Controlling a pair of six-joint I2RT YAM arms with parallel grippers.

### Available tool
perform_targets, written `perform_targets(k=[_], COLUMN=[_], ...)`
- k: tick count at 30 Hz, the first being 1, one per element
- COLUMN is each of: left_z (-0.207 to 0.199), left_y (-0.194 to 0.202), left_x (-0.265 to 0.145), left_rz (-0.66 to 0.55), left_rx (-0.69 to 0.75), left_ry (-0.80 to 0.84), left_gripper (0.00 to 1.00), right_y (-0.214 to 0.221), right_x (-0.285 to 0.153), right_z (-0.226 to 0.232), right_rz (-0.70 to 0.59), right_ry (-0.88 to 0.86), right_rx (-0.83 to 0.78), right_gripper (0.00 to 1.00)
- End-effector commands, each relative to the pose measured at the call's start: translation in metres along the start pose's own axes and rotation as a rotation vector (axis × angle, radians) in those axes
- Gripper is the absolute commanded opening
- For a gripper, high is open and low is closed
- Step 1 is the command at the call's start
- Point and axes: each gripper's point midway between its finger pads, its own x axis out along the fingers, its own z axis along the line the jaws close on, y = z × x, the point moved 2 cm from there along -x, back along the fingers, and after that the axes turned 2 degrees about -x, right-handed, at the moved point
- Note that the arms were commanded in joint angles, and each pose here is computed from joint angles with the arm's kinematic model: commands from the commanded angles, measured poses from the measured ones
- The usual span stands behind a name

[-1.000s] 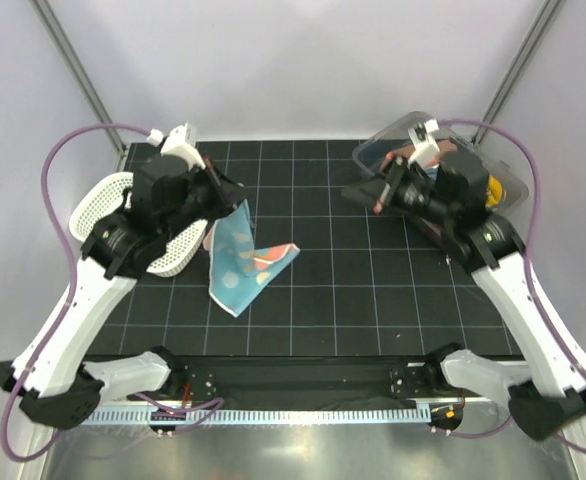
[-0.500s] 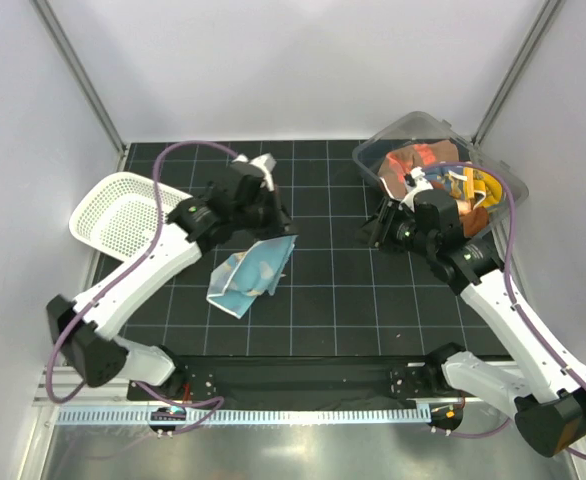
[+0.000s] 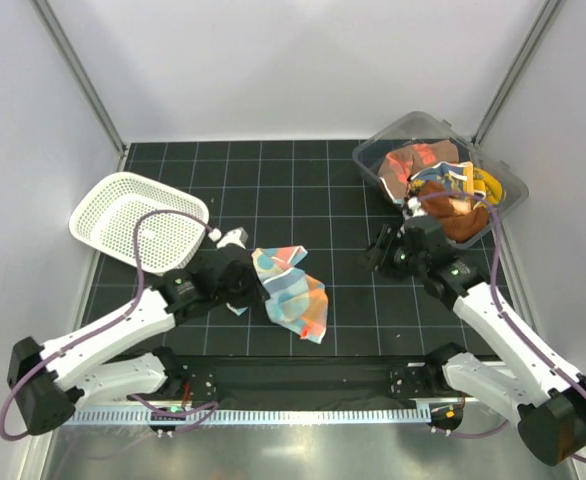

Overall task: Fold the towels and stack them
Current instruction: Move the towel to the center of the board, then flatten out the crumpled towel

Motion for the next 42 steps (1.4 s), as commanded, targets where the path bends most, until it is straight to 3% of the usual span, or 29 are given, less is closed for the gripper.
perform_targets(k=[1, 4, 10, 15, 22, 31, 38, 41, 42], left_z=[0.014, 0.025, 0.039, 0.042, 0.045, 0.050, 0.048, 0.048, 0.048], left_y=[0.002, 0.006, 0.009, 0.014, 0.020, 0.021, 0.021, 0.020, 0.020], left_x=[0.021, 0.030, 0.037, 0.042, 0.043, 0.039, 0.035, 0.035, 0.036], left_rz=[-0.027, -0.009, -0.019, -0.009, 0.001, -0.007, -0.013, -0.015, -0.015], left_rx=[-0.055, -0.033, -0.040, -0.055, -0.068, -0.076, -0.075, -0.075, -0.075], left_ry=[-0.071, -0.133, -0.192, -0.191, -0.173, -0.165, -0.150, -0.150, -0.150], left_gripper=[0.00, 0.00, 0.00, 0.00, 0.00, 0.00, 0.00, 0.00, 0.00], right_y=[0.035, 0.068, 0.121, 0.180, 0.215, 0.219, 0.220, 0.218, 0.215], right_x=[0.015, 0.016, 0.016, 0.026, 0.039, 0.057, 0.062, 0.063, 0.064], right_z=[-0.011, -0.009, -0.007, 0.004, 0.019, 0.009, 0.001, 0.000, -0.001], right_rz=[0.094, 0.171, 0.201, 0.276, 0.224, 0.090, 0.031, 0.012, -0.003], right_ry=[-0.007, -0.035, -0.001, -0.043, -0.009, 0.105, 0.178, 0.190, 0.195], right_rx=[0.076, 0.040, -0.079, -0.038, -0.003, 0.041, 0.034, 0.033, 0.033], right_gripper=[0.53, 0.53, 0.53, 0.53, 0.52, 0.49, 0.34, 0.23, 0.15])
